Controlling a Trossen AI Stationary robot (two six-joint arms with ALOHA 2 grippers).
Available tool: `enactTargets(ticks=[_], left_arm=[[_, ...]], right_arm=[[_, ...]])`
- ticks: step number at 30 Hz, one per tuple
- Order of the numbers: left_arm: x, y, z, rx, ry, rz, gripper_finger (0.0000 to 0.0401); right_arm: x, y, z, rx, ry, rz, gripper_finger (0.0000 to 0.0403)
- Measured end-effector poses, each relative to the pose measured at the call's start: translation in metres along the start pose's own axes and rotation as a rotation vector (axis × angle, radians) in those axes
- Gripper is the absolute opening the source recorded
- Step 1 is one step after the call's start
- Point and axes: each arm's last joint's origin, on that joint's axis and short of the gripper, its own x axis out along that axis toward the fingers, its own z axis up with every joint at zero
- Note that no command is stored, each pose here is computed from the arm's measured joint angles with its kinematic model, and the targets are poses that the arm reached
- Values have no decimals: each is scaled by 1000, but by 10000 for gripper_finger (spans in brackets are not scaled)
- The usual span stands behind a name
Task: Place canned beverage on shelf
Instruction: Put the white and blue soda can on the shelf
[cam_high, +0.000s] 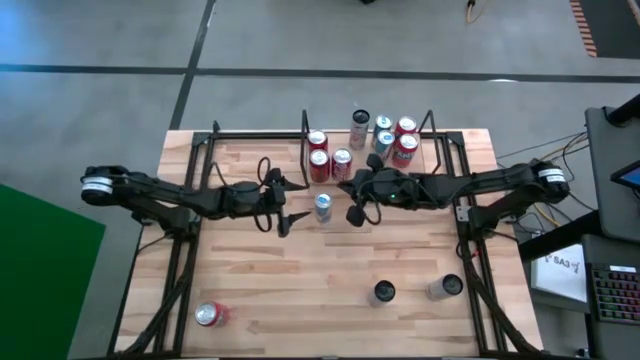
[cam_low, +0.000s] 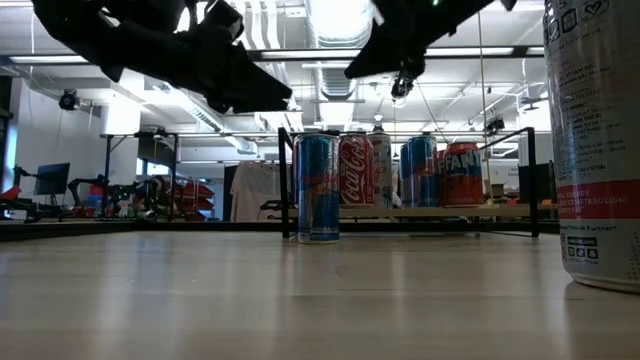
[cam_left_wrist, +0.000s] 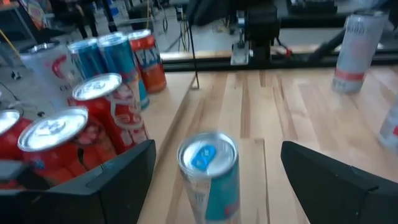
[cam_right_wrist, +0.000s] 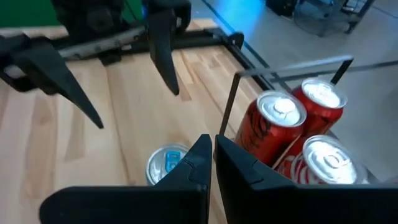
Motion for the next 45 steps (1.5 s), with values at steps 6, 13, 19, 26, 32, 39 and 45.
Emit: enactTargets(ticks=[6,13,19,26,32,39,45], left_arm=[[10,-2,-8,2,10,0,331],[21,-6,-20,3,34,-1,331],[25,-6,-22,-1,17,0,331],[22,-5,-16,-6,-10,3,331],[19,-4,-12,-4,-25,4,331],[16,-3,-9,4,-29,5,331],[15,-3,-7,3,-36,6,331]], right_arm=[[17,4,-11,-36,47,-4,12],[29,8,-20,-62,87,-5,12],[34,10,-25,-83,106,-7,13],[39,12,-30,-114,123,-5,44],[46,16,-36,-105,149,64,159],[50,18,-39,-68,159,67,334],[54,18,-41,-64,163,60,397]])
